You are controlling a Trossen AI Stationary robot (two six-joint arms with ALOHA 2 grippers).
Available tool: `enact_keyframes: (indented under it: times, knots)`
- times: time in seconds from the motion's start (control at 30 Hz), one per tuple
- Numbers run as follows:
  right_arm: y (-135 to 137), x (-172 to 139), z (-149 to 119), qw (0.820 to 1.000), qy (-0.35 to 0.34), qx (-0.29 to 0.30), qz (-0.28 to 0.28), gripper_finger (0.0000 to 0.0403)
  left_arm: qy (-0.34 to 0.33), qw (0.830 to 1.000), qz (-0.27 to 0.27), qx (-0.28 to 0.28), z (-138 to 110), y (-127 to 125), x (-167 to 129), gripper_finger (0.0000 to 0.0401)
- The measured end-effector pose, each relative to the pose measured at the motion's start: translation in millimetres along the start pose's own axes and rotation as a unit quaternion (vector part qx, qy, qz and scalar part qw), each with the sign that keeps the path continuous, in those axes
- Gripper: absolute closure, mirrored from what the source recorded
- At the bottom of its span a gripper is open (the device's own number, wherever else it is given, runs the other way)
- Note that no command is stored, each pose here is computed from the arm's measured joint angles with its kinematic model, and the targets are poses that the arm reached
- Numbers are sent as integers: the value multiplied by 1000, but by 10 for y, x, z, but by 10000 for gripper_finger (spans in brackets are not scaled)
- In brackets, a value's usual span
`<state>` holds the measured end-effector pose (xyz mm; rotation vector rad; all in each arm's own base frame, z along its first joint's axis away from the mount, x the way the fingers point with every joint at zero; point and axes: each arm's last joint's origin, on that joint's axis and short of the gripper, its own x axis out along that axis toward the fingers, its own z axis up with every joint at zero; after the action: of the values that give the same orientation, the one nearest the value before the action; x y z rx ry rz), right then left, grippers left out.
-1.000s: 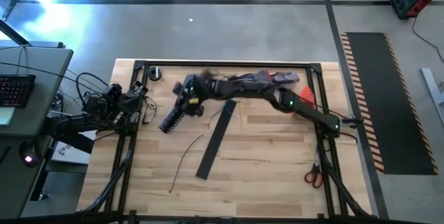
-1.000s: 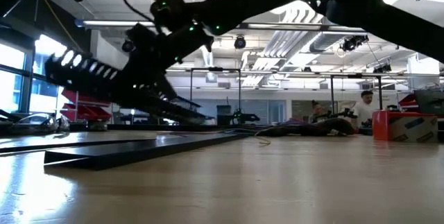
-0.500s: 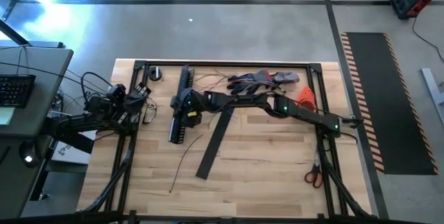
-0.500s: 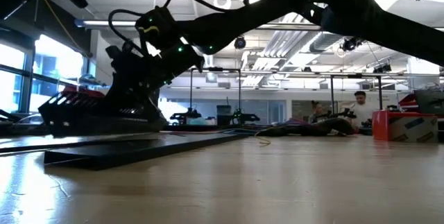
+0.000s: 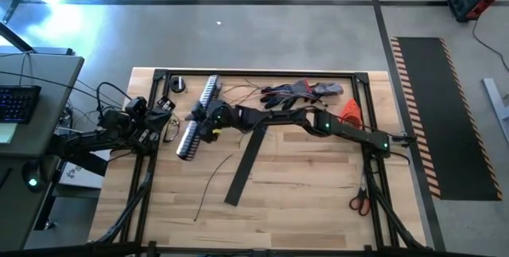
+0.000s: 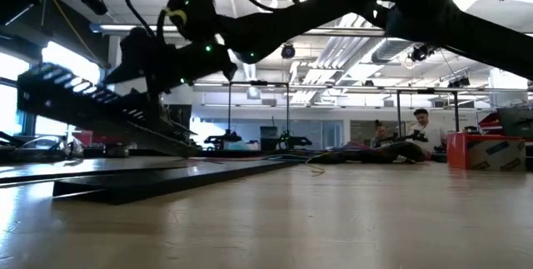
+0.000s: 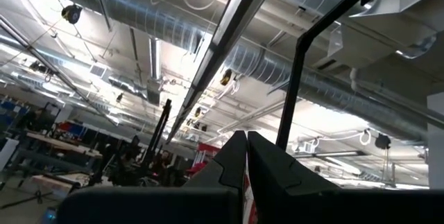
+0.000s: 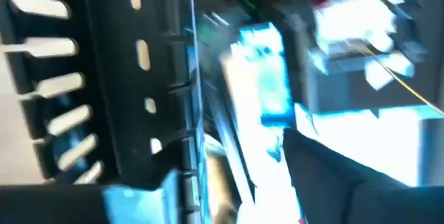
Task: Ziptie cables
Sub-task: Put the black cable duct to into the top left of the table
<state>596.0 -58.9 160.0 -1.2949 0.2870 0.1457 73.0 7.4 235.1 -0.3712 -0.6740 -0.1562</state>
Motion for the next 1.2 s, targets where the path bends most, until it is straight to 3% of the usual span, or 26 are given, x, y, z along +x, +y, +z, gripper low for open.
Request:
enact_keyframes:
  times: [0.13,0.27,0.43,0.5,0.7,1.03,1.2]
  knots:
    - [-108,-49,103,998,58,12,-33,141,0,1000,0,0,0,0,0,401]
    - [-120,-84,189,999,33,9,-6,113,1,1000,0,0,-1,0,0,401]
    - [66,-100,176,995,16,-5,96,110,1,1000,0,0,-2,1,0,401]
    - [98,-105,166,994,23,13,110,110,2,1000,1,0,-4,2,0,401]
    - [50,-100,134,993,48,65,83,107,9,1000,4,-1,-18,9,0,401]
    - [39,-97,194,992,89,77,54,57,9,1000,5,-2,-20,10,-1,401]
    - [18,-112,201,990,101,88,51,73,9,1000,5,-2,-20,10,-1,401]
